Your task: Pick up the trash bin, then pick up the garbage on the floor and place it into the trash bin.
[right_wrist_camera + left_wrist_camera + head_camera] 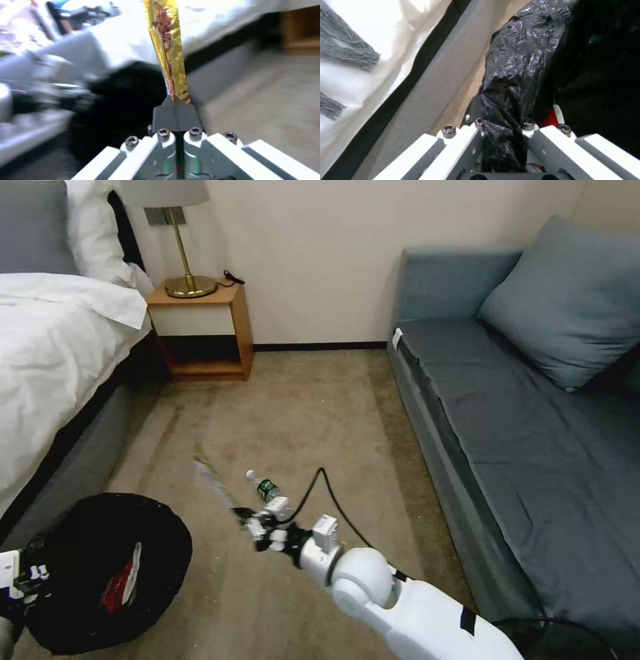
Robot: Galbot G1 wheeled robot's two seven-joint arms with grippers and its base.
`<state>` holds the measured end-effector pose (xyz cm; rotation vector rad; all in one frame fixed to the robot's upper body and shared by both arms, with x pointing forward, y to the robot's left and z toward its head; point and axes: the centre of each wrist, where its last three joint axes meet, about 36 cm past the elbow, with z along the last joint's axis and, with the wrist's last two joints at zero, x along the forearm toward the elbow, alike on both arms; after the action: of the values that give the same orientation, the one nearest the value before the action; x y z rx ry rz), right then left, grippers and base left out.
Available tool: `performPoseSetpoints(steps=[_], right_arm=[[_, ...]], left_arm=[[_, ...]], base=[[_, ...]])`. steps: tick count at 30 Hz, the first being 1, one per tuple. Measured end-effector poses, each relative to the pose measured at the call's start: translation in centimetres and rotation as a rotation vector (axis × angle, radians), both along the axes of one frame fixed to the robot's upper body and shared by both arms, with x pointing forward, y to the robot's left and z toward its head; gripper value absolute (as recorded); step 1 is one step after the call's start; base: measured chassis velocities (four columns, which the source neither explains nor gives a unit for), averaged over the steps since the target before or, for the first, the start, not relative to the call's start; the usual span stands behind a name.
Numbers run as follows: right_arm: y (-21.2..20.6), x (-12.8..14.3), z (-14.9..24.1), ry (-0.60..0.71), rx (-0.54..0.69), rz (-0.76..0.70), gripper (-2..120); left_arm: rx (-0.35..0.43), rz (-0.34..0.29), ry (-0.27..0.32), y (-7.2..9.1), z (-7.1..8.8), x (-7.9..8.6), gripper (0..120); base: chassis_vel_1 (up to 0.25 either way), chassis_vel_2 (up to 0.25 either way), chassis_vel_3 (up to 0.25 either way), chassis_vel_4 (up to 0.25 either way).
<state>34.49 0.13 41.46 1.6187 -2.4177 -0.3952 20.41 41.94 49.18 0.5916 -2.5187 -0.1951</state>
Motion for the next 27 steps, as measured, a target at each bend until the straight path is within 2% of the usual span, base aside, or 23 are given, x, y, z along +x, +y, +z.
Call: performPoseSetpoints(steps=[2, 5, 6, 11, 17, 19, 20, 23, 25, 27], right_arm=[[2.8, -0.8, 1.4, 0.009, 0.042, 0.071, 0], [5.0, -1.0, 2.1, 0.017, 0.056, 0.108, 0], [5.0, -1.0, 2.1, 0.017, 0.056, 0.108, 0], [10.1, -1.3, 2.0, 0.03, 0.042, 0.126, 0], [11.1, -1.2, 1.2, 0.048, 0.022, 0.106, 1], [11.2, -1.2, 0.9, 0.052, 0.011, 0.106, 10], [11.2, -1.2, 0.9, 0.052, 0.011, 0.106, 10], [11.0, -1.3, 0.5, 0.056, -0.004, 0.108, 25], [11.0, -1.4, 0.3, 0.055, -0.007, 0.107, 28], [10.9, -1.4, 0.1, 0.051, -0.016, 0.103, 39]], left_arm=[[-0.001, -0.001, -0.001, -0.1, 0.1, -0.1, 3], [-0.001, -0.002, -0.001, -0.2, 0.2, -0.1, 3], [-0.001, -0.002, -0.001, -0.2, 0.2, -0.1, 3], [-0.008, -0.004, -0.011, -0.8, 0.3, -0.2, 3], [-0.012, -0.005, -0.011, -0.9, 0.3, -0.2, 3], [-0.013, -0.005, -0.012, -0.9, 0.3, -0.2, 3], [-0.013, -0.005, -0.012, -0.9, 0.3, -0.2, 3], [-0.016, -0.006, -0.014, -0.8, 0.3, -0.2, 3], [-0.017, -0.005, -0.015, -0.8, 0.4, -0.2, 3], [-0.019, -0.005, -0.017, -0.8, 0.4, -0.2, 3]], base=[[0.0, 0.0, 0.0, 0.0], [0.0, 0.0, 0.0, 0.0], [0.0, 0.0, 0.0, 0.0], [0.0, 0.0, 0.0, 0.0], [0.0, 0.0, 0.0, 0.0], [0.0, 0.0, 0.0, 0.0], [0.0, 0.0, 0.0, 0.0], [0.0, 0.0, 0.0, 0.0], [0.0, 0.0, 0.0, 0.0], [0.0, 0.0, 0.0, 0.0]])
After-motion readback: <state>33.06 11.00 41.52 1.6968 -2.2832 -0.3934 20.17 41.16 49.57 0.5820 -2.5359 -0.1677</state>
